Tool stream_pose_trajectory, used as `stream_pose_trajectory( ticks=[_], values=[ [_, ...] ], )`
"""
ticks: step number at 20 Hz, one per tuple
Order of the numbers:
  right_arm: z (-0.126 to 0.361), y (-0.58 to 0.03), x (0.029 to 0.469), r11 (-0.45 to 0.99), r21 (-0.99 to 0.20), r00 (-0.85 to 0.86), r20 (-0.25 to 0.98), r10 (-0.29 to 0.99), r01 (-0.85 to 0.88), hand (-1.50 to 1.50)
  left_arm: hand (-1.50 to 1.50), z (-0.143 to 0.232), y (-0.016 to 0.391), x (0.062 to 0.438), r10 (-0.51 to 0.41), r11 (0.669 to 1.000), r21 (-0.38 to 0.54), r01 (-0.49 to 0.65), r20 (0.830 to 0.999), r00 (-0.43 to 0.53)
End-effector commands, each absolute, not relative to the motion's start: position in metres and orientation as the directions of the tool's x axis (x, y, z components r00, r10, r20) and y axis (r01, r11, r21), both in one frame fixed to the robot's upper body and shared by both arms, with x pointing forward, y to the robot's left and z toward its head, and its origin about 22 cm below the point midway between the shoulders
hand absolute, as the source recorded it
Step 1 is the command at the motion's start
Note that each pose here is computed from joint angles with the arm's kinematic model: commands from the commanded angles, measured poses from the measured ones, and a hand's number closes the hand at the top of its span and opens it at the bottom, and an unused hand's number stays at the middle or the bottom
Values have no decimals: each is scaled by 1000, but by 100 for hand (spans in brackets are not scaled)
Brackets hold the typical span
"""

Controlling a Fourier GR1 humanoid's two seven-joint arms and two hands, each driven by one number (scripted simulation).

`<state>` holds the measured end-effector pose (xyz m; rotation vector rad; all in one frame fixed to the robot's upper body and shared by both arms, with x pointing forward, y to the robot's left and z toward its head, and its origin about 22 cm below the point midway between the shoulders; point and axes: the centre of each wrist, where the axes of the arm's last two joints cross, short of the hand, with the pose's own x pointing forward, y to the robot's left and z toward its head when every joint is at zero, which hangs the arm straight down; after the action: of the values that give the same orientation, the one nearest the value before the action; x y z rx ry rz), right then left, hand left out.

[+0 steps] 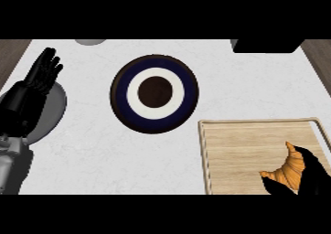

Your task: Pick the croissant from the tray and place it in the plate

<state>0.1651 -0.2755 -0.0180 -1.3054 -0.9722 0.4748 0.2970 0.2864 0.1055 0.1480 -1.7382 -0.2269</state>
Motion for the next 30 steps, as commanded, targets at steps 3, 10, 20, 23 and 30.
stream_pose_trajectory(
  ticks=[3, 10, 20, 23, 30],
  values=[
    [22, -231, 161, 340, -871, 300, 450, 841, 353, 150, 0, 92, 295, 295, -219, 974, 225, 16, 960, -175],
    [51, -164, 151, 546, -698, 1, 617, 787, 463, 150, 0, 120, 281, 307, -220, 972, 232, 39, 955, -200],
    [108, -95, 206, 589, -695, -105, 606, 788, 412, 150, 0, 110, 277, 299, -220, 970, 235, 60, 957, -187],
    [105, -76, 239, 630, -682, -96, 647, 757, 373, 150, 0, 115, 292, 302, -232, 969, 244, 38, 953, -193],
    [119, -49, 299, 669, -665, -72, 689, 721, 333, 150, 0, 103, 279, 296, -212, 974, 223, 44, 961, -176]
  ],
)
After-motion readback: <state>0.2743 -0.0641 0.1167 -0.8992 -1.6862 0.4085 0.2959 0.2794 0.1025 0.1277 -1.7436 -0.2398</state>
